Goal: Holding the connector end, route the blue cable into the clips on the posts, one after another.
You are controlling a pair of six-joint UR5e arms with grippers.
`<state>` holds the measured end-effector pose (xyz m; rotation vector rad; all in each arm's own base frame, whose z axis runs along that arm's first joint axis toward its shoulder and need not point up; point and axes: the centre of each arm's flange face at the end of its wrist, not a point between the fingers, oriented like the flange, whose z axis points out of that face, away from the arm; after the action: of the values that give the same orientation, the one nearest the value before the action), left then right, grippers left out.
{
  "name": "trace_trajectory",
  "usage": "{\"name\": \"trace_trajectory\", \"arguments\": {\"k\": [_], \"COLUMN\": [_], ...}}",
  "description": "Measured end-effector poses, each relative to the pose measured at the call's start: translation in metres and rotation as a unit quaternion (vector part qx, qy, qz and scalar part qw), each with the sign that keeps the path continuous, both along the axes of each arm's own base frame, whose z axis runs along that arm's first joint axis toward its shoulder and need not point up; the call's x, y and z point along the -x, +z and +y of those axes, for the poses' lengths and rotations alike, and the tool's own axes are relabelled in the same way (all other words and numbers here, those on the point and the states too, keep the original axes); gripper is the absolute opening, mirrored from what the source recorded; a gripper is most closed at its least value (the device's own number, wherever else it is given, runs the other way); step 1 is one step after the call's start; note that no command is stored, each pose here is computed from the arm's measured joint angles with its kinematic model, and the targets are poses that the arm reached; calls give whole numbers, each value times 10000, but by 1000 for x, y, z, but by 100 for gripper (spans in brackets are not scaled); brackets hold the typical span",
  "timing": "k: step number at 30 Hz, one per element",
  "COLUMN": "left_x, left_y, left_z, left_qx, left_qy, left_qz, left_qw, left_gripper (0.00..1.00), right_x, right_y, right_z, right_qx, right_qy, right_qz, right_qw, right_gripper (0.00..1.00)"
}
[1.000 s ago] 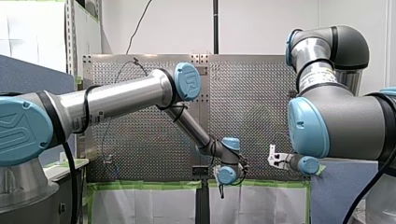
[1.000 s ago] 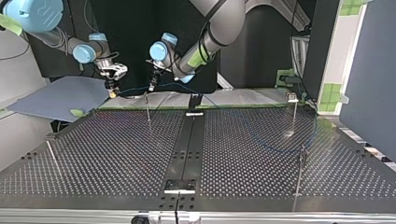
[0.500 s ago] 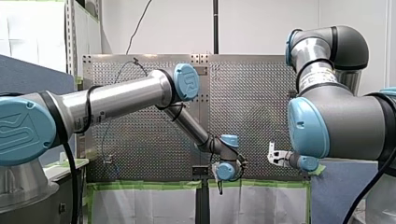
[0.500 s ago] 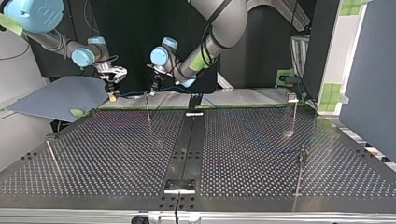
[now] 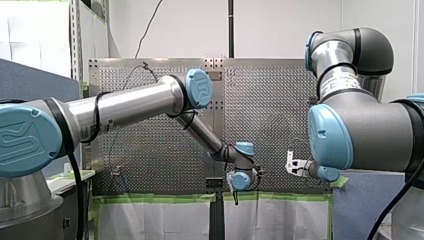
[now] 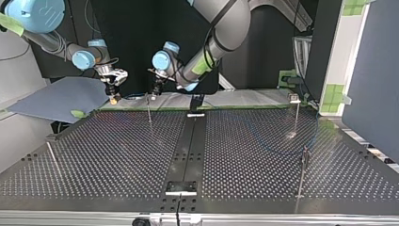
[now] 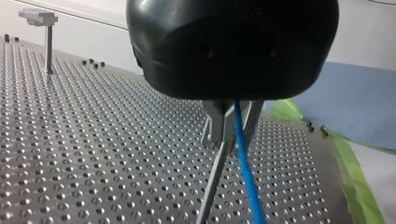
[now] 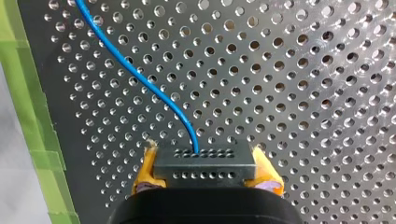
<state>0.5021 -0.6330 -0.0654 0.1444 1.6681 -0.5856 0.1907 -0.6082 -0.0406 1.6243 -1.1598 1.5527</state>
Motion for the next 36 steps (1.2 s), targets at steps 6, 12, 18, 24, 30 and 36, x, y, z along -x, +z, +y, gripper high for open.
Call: {"name": "trace_trajectory", "arguments": {"k": [6, 12, 18, 24, 30, 36], "left_x": [-4, -13, -13, -16, -18, -19], "left_y": [-15, -10, -9, -12, -15, -15], "left_z": [5, 3, 0, 3, 6, 8], "left_qx": [-33, 99, 153, 139, 122, 118], "left_qy": [-20, -111, -234, -229, -209, -193], "left_qz": [105, 110, 121, 144, 163, 166], "left_qw": [9999, 9998, 9995, 9995, 9996, 9996], "left_gripper": [0, 0, 0, 0, 0, 0], "right_x": [0, 0, 2, 5, 11, 17], "right_y": [0, 0, 0, 0, 0, -1], "right_z": [0, 0, -1, -2, -5, -7], "right_qx": [4, 8, 16, 10, 14, 11], "right_qy": [-2, -3, -23, -115, -238, -325], "right_qz": [2, 2, -6, -14, -26, -35], "right_qw": [10000, 10000, 10000, 9999, 9997, 9995], "right_gripper": [0, 0, 0, 0, 0, 0]}}
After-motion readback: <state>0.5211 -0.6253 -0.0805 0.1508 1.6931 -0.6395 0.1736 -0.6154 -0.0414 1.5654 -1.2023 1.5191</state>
